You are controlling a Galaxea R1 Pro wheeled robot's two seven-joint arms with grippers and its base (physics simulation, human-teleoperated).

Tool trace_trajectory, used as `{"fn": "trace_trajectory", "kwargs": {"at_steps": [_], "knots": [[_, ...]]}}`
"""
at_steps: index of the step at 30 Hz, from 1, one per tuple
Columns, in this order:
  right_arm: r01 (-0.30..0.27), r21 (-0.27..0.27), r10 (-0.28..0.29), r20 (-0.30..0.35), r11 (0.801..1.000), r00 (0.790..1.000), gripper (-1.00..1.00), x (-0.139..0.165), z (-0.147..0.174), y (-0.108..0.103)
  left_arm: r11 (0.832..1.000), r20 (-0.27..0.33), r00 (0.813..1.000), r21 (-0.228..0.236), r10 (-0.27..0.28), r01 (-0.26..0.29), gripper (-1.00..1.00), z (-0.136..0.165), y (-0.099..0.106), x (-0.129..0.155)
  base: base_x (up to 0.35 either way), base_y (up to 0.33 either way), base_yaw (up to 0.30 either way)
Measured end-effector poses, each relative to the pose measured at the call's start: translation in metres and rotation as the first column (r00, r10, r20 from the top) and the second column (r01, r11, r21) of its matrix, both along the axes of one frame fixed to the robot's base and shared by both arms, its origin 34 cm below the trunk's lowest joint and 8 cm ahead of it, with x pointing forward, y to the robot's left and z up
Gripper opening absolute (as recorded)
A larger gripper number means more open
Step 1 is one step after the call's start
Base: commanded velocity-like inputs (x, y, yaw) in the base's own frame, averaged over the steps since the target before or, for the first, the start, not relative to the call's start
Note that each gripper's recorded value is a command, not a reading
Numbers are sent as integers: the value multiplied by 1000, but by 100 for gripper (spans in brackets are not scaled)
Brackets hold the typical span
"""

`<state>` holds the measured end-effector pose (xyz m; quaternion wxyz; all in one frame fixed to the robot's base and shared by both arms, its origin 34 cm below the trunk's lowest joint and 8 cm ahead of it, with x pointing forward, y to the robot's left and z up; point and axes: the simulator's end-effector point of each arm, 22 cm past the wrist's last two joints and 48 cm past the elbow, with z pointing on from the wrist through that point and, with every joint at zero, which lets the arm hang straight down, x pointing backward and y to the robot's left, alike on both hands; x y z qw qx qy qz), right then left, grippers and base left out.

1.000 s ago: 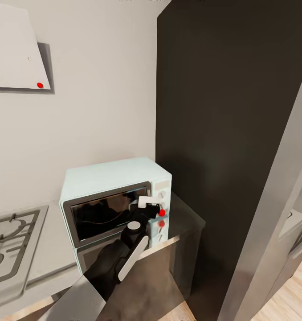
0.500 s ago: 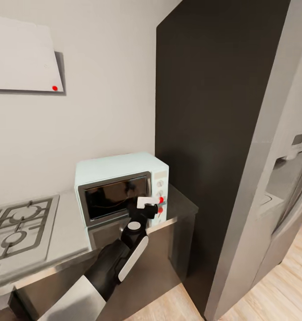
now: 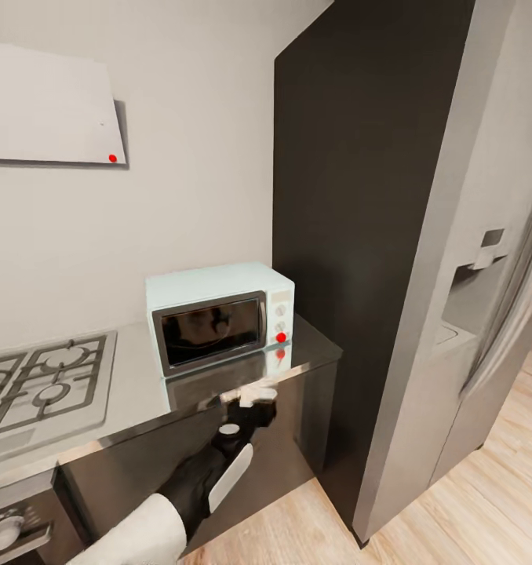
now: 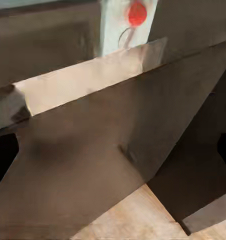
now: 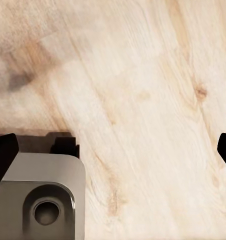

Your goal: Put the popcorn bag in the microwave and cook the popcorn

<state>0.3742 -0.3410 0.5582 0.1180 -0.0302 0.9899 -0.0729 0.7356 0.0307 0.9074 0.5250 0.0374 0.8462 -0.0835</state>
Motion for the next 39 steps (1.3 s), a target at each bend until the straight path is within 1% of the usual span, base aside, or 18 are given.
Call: {"fn": "trace_trajectory", "kwargs": {"at_steps": [2,4,5,7,11,14,18,20,24,26,27,28,30,32,34,37,38,39], "knots": [[0,0,0,0,1000,1000,100,0,0,0,990,-143,983,-99,-111,98,100,-82,-6,-33,-1,0,0],[0,-1,0,1,1000,1000,100,0,0,1,985,-264,953,-129,-146,115,100,-139,5,-68,0,0,0],[0,-1,0,1,1000,1000,100,0,0,1,990,-343,930,-105,-128,98,100,-173,23,-91,0,0,0],[0,-3,0,3,1000,1000,100,1,0,0,987,-412,900,-117,-145,106,100,-200,32,-117,0,0,0],[1,-3,-1,8,1000,1000,100,2,1,0,975,-497,850,-206,-175,81,100,-229,33,-160,0,0,0],[1,-3,-1,9,1000,1000,100,2,1,0,979,-554,822,-202,-133,23,100,-256,70,-187,0,0,0],[1,-5,-1,10,1000,1000,100,2,1,-2,958,-580,804,-281,-131,-47,100,-262,106,-196,0,0,0],[1,-6,-1,11,1000,1000,100,2,1,-3,953,-592,797,-295,-121,-74,100,-263,125,-197,0,0,0],[2,-8,-2,11,1000,1000,100,2,1,-4,926,-591,803,-340,-74,-164,100,-259,144,-189,0,0,0],[2,-8,-2,11,1000,1000,100,2,1,-4,906,-589,808,-354,-22,-234,100,-257,168,-182,0,0,0],[2,-8,-2,11,1000,1000,100,2,1,-4,876,-572,820,-376,37,-302,100,-250,205,-172,0,0,0],[2,-9,-2,11,1000,1000,100,2,1,-4,859,-557,828,-389,69,-333,100,-244,232,-166,0,0,0],[2,-9,-2,10,1000,1000,100,2,1,-5,808,-519,851,-468,77,-359,100,-230,244,-155,0,0,0],[2,-9,-2,10,1000,1000,100,2,1,-4,781,-515,854,-502,75,-371,100,-225,247,-153,0,0,0],[2,-9,-2,10,1000,1000,100,2,1,-5,779,-532,844,-499,72,-381,100,-227,246,-156,0,0,0],[1,-7,-1,9,1000,1000,100,2,1,-3,845,-626,775,-365,88,-391,100,-263,256,-201,0,0,0],[1,-5,-1,9,1000,1000,100,2,1,-2,889,-676,734,-291,70,-353,100,-287,254,-241,0,0,0],[0,-5,0,9,1000,1000,100,2,1,-1,914,-703,710,-253,51,-316,100,-300,252,-267,0,0,0]]}}
